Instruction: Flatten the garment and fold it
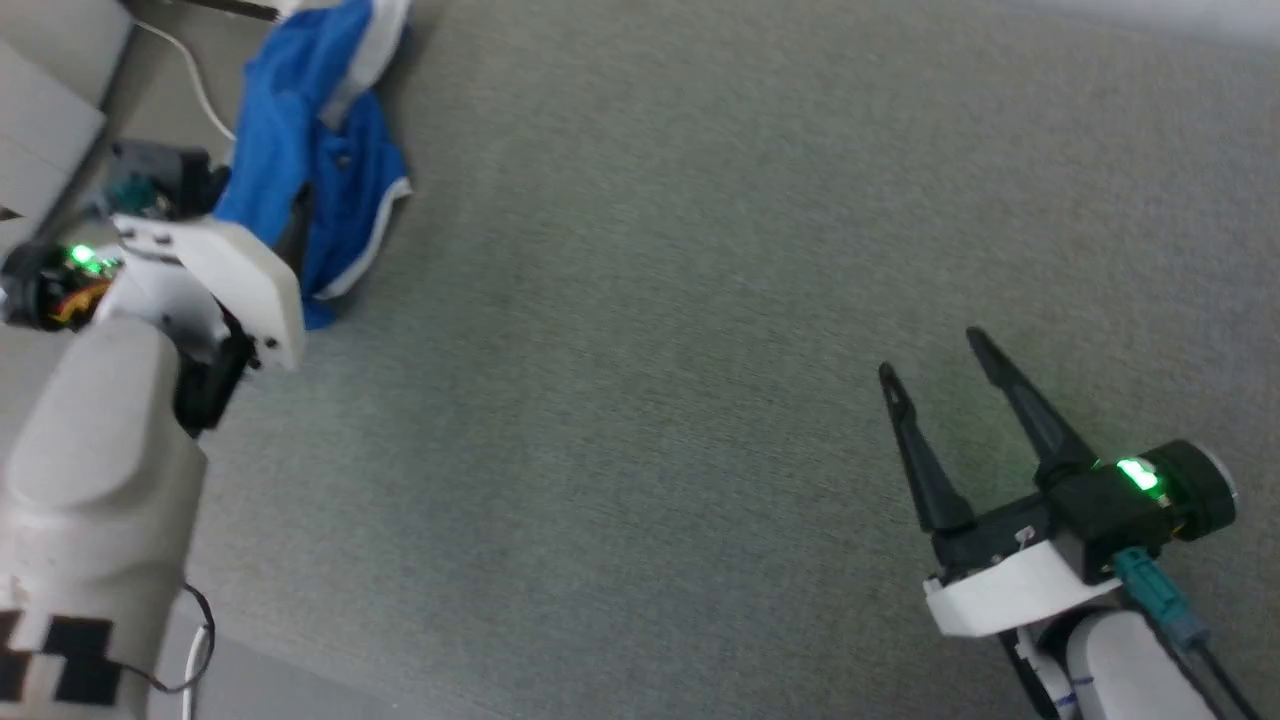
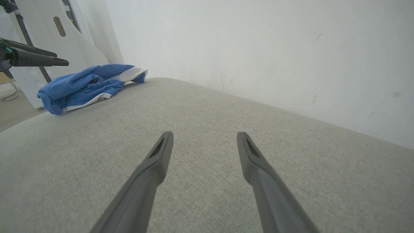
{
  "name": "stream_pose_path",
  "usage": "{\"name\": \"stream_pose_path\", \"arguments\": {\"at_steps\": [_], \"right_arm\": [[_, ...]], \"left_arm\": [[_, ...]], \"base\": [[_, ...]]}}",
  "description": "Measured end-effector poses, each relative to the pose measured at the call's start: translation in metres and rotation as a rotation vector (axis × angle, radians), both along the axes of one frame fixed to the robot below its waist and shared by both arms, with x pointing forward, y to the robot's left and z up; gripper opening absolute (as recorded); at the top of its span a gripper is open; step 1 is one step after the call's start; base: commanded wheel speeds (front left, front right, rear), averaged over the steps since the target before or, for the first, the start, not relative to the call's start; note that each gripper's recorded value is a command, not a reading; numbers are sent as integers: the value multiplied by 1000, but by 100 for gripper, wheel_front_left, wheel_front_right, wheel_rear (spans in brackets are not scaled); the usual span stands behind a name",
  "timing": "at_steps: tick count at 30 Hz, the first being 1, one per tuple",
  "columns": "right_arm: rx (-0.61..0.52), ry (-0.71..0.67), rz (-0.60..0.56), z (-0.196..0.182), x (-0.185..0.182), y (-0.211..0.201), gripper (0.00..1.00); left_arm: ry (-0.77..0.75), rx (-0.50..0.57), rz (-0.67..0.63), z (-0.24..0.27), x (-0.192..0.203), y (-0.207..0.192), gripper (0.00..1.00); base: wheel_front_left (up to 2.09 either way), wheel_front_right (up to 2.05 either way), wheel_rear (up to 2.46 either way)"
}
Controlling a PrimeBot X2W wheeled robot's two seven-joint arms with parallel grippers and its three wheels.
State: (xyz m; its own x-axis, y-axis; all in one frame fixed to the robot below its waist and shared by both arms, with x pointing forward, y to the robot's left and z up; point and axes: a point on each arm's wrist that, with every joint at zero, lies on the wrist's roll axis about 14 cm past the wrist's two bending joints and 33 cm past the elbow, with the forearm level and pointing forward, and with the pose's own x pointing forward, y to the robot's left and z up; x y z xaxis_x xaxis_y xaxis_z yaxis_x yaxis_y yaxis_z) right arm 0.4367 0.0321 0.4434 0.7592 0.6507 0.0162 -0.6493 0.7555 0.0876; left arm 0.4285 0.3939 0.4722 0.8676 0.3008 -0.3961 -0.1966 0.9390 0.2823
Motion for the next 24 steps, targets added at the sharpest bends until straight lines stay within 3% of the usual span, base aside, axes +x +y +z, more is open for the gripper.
{"name": "stream_pose_path", "arguments": {"at_steps": [4,11,17,18,19,24], "right_arm": [[-4,3,-53,-8,14,-17,100],[-29,56,-131,-33,24,-44,100],[-30,83,-184,-45,27,-59,100],[-28,85,-191,-46,28,-61,100],[-28,84,-196,-47,28,-62,100],[-36,87,-212,-46,28,-67,100]], "left_arm": [[139,-64,8,-22,19,2,100],[478,-215,90,-86,9,4,100],[606,-285,113,-106,14,3,100],[620,-307,119,-109,14,1,72],[625,-333,128,-110,14,1,0],[574,-382,140,-105,18,1,0]], "base": [[0,0,0],[0,0,0],[0,0,0],[0,0,0],[0,0,0],[0,0,0]]}}
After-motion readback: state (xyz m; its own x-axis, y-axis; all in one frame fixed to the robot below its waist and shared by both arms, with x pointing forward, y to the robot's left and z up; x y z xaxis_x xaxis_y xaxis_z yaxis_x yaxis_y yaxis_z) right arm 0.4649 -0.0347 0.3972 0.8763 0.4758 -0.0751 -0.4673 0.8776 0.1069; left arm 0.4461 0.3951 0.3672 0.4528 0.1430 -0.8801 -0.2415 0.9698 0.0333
